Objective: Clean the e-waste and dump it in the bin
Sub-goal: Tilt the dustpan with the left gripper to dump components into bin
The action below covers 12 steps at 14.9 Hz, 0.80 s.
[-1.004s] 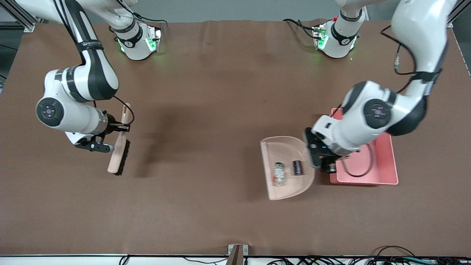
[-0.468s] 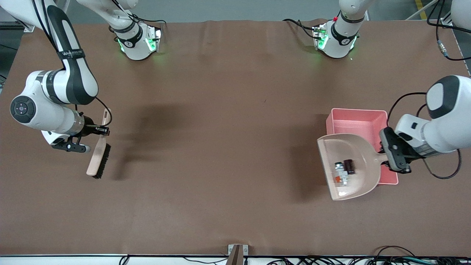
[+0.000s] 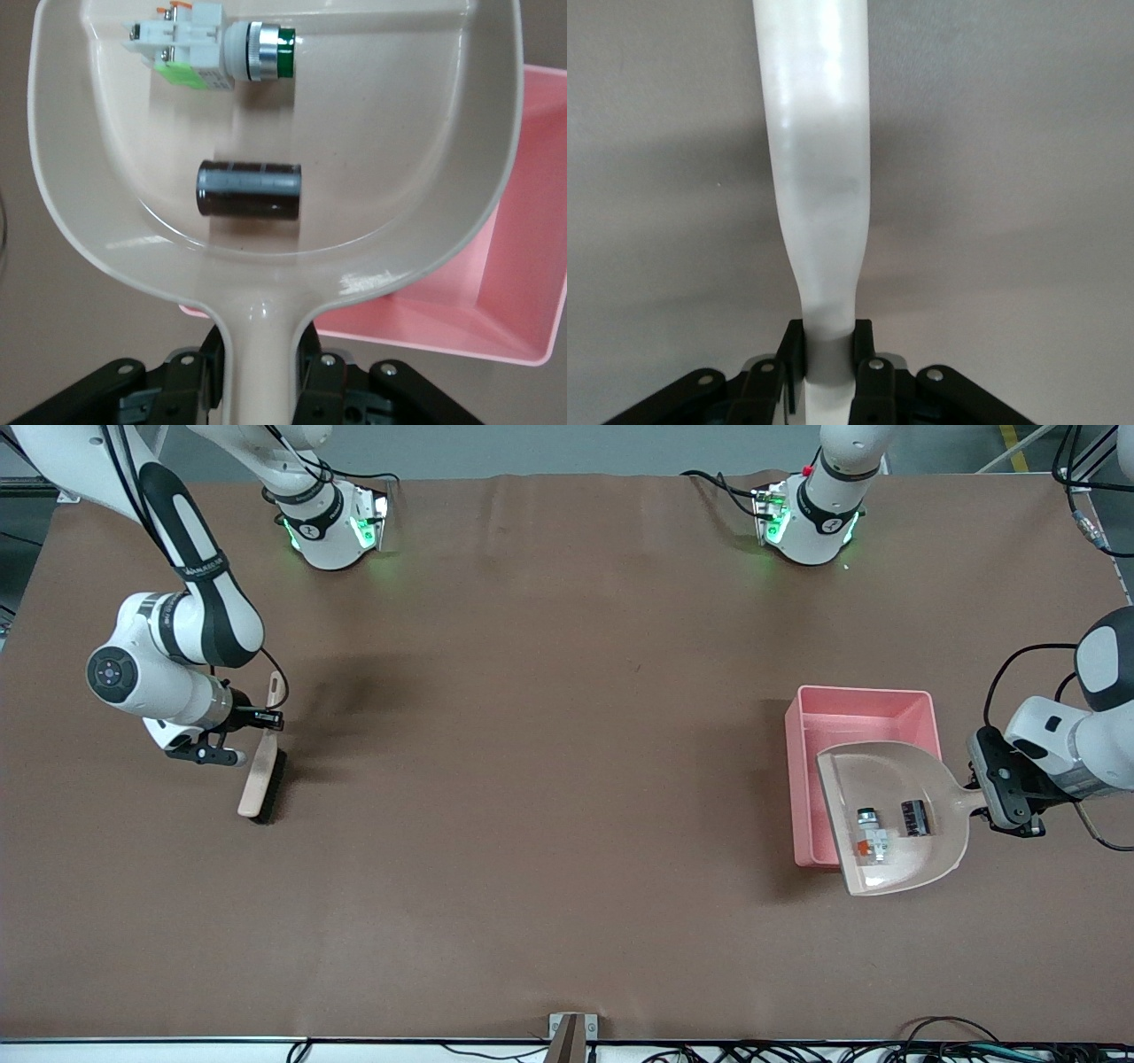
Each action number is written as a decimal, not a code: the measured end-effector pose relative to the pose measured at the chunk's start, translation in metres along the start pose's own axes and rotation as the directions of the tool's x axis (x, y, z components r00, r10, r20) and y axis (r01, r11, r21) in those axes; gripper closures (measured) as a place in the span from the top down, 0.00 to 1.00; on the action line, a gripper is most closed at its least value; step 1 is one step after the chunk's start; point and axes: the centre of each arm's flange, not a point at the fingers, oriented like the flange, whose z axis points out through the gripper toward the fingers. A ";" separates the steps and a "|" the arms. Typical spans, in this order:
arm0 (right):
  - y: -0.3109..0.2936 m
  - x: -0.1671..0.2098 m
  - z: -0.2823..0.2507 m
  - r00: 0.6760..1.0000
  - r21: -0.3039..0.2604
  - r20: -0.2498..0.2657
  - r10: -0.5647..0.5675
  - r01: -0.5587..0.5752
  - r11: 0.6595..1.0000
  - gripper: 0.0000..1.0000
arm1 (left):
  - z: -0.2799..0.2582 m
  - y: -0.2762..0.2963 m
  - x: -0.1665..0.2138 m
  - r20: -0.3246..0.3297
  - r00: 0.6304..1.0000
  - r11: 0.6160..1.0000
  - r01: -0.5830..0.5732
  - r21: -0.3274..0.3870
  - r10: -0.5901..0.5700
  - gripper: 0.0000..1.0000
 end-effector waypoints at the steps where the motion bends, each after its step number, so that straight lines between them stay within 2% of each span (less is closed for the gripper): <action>1: 0.000 -0.001 0.001 1.000 0.000 0.002 0.000 0.000 1.000 0.26 | -0.001 0.000 -0.006 0.005 1.000 1.000 -0.005 0.003 0.005 0.33; 7: 0.000 -0.002 0.001 1.000 0.000 0.003 0.000 0.000 1.000 0.26 | -0.025 0.009 -0.063 0.052 0.997 0.998 -0.058 0.011 0.058 0.33; 8: 0.000 -0.001 0.001 1.000 0.000 0.002 0.000 0.000 1.000 0.33 | -0.027 0.011 -0.072 0.060 0.996 0.997 -0.071 0.008 0.071 0.33; 10: 0.002 0.000 -0.001 1.000 0.000 -0.012 0.003 -0.003 1.000 0.36 | -0.025 0.013 -0.085 0.093 0.991 0.996 -0.093 -0.001 0.092 0.33; 12: 0.003 0.002 -0.003 1.000 0.001 -0.031 0.005 -0.005 1.000 0.50 | -0.021 0.014 -0.088 0.142 0.983 0.993 -0.117 -0.013 0.118 0.33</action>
